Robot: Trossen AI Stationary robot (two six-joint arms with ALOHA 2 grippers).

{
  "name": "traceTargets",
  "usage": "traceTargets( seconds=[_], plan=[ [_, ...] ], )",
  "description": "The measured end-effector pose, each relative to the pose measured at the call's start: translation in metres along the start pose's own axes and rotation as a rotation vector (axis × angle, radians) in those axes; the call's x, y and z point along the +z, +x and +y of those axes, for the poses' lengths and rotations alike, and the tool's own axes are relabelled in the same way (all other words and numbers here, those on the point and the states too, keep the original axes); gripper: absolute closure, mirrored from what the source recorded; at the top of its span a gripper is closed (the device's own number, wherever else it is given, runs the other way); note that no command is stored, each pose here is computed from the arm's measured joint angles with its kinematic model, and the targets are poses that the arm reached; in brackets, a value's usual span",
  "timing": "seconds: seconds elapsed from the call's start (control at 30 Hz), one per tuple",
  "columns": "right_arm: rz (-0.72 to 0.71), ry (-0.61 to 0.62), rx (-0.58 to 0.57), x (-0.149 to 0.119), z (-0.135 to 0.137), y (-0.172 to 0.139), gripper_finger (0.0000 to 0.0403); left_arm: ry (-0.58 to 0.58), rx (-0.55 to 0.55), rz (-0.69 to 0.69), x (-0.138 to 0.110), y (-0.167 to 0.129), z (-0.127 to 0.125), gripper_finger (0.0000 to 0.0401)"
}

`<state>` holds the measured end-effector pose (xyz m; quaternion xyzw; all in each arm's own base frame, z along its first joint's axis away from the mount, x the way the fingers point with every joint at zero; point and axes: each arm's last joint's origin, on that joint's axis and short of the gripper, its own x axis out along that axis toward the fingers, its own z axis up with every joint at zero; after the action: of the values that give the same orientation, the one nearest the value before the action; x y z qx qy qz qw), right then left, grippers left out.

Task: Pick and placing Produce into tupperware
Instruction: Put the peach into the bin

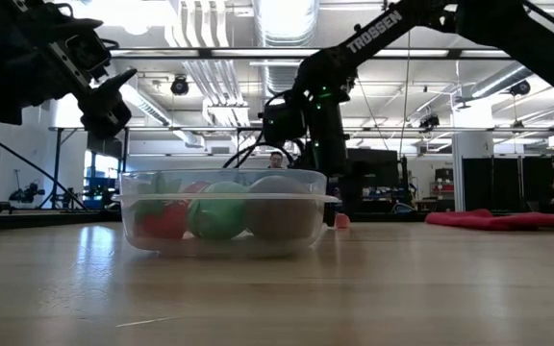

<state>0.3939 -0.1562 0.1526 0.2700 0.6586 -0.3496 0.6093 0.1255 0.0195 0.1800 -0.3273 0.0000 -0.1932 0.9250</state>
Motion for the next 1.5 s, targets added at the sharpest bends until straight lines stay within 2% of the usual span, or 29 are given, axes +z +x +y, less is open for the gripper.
traceTargets(
  seconds=[0.33, 0.83, 1.13, 1.27, 1.4, 1.5],
  plan=[
    [-0.008, 0.007, 0.007, 0.009, -0.011, 0.008, 0.0184, -0.025, 0.008, 0.006, -0.001, 0.001, 0.001, 0.0146],
    [-0.014, -0.003, 0.033, 0.011, -0.012, 0.008, 0.0300, -0.058, 0.032, 0.031, -0.003, 0.003, 0.007, 0.0146],
    [-0.019, 0.008, 0.067, 0.008, -0.016, -0.006, 0.0314, -0.015, -0.008, -0.011, 0.001, 0.002, 0.001, 0.0146],
    [-0.011, -0.028, 0.183, -0.004, -0.009, -0.031, 0.0310, -0.015, -0.008, -0.010, 0.001, 0.002, 0.001, 0.0146],
    [-0.017, -0.212, 0.398, -0.037, 0.022, -0.071, 0.0312, -0.014, -0.007, -0.010, 0.001, 0.002, 0.001, 0.0146],
    [-0.019, -0.377, 0.536, -0.066, 0.054, -0.089, 0.0310, -0.011, -0.007, -0.010, 0.001, 0.002, 0.001, 0.0146]
  ],
)
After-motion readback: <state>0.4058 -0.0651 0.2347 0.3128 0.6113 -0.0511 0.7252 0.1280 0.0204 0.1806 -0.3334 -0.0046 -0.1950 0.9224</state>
